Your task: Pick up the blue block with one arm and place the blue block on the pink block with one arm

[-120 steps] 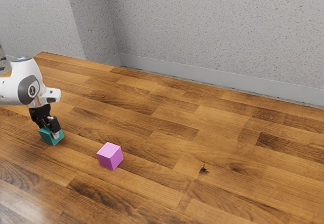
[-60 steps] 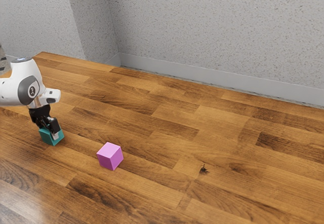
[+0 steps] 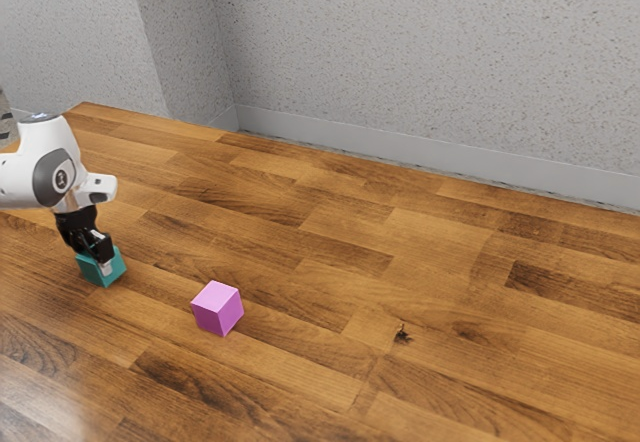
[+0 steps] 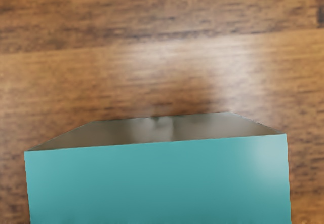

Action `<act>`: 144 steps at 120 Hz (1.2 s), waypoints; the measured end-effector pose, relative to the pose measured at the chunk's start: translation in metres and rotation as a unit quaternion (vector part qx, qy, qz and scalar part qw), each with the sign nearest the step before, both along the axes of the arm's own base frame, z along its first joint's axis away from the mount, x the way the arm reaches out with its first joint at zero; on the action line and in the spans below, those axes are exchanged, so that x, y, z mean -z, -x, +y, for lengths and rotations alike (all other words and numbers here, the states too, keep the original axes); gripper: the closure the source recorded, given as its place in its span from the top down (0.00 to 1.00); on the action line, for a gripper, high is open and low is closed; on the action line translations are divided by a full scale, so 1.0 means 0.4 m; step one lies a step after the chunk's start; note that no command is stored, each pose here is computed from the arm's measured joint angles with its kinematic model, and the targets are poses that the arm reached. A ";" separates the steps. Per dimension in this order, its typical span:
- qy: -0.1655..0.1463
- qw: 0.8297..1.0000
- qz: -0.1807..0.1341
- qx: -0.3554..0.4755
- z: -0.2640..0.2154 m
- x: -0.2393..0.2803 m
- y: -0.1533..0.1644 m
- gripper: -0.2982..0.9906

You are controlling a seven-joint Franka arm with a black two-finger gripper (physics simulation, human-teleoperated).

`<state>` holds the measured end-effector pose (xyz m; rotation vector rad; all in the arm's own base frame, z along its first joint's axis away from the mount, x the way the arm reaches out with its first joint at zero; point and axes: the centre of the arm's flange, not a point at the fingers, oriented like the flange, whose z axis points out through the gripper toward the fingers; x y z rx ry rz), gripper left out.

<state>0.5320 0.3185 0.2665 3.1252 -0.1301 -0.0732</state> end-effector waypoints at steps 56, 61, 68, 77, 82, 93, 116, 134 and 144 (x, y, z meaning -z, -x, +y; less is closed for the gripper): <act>-0.012 0.999 -0.030 0.029 -0.208 -0.221 -0.007 0.52; -0.008 0.999 -0.033 0.034 -0.247 -0.230 -0.013 0.52; -0.002 0.998 -0.035 0.042 -0.299 -0.242 -0.016 0.51; -0.001 0.998 -0.037 0.048 -0.358 -0.264 -0.004 0.50; 0.000 0.998 -0.038 0.050 -0.385 -0.272 0.002 0.51; 0.009 0.998 -0.035 0.049 -0.433 -0.269 0.016 0.51; 0.020 0.998 -0.035 0.038 -0.511 -0.276 0.054 0.51; 0.029 0.998 -0.034 0.041 -0.577 -0.274 0.056 0.51; 0.031 0.998 -0.033 0.047 -0.613 -0.272 0.052 0.50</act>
